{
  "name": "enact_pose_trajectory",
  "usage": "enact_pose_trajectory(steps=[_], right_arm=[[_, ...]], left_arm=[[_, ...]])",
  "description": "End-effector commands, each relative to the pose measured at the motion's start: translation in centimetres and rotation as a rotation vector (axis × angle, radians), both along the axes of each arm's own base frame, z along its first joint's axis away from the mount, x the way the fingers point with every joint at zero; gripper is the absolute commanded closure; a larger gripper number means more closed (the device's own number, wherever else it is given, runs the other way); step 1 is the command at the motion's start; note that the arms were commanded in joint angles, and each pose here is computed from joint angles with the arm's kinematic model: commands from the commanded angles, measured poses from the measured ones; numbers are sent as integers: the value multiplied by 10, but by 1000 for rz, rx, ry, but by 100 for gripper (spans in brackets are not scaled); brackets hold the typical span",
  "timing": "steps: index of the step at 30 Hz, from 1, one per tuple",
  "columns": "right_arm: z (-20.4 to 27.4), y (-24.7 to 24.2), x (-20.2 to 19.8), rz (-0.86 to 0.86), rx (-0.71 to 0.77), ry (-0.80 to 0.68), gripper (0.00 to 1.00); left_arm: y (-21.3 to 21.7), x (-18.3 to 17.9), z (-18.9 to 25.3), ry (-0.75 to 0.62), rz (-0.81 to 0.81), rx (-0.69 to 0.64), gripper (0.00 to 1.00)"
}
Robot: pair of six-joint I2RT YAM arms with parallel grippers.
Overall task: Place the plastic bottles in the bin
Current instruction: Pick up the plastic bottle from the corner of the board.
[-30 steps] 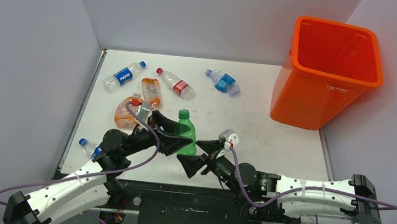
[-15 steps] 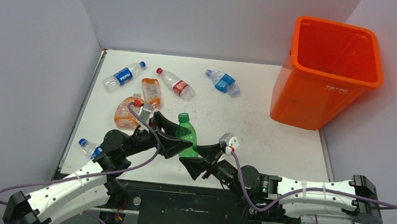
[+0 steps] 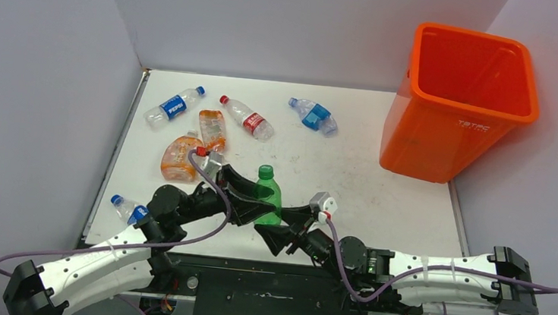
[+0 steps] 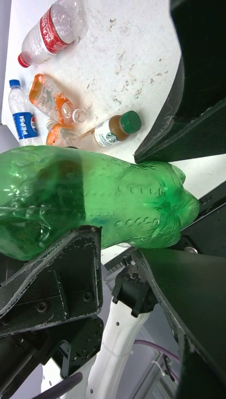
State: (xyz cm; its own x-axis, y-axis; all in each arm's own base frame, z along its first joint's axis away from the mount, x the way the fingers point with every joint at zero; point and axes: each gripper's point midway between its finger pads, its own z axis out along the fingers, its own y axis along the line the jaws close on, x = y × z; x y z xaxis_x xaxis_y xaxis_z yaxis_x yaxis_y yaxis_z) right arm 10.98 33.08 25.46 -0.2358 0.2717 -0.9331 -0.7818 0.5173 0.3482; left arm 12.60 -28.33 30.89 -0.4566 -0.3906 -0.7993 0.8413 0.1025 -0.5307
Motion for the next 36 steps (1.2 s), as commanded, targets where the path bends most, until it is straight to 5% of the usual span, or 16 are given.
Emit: enact_pose_trajectory(steps=[1, 5, 8, 11, 20, 36], right_arm=[[33, -7, 12, -63, 100, -18, 61], [43, -12, 7, -42, 39, 2, 12], [60, -27, 1, -13, 10, -2, 1], [90, -46, -3, 0, 19, -19, 0], [155, -69, 18, -148, 109, -81, 9], [125, -11, 43, -265, -11, -45, 25]], left_arm=[[-10, -27, 0, -35, -119, 45, 72], [-3, -17, 5, -95, -39, 83, 86], [4, -8, 14, -163, 28, 132, 92], [7, -2, 20, -251, 64, 181, 100], [6, 33, 6, -400, 214, 262, 100], [27, 33, -1, -391, 285, 195, 100]])
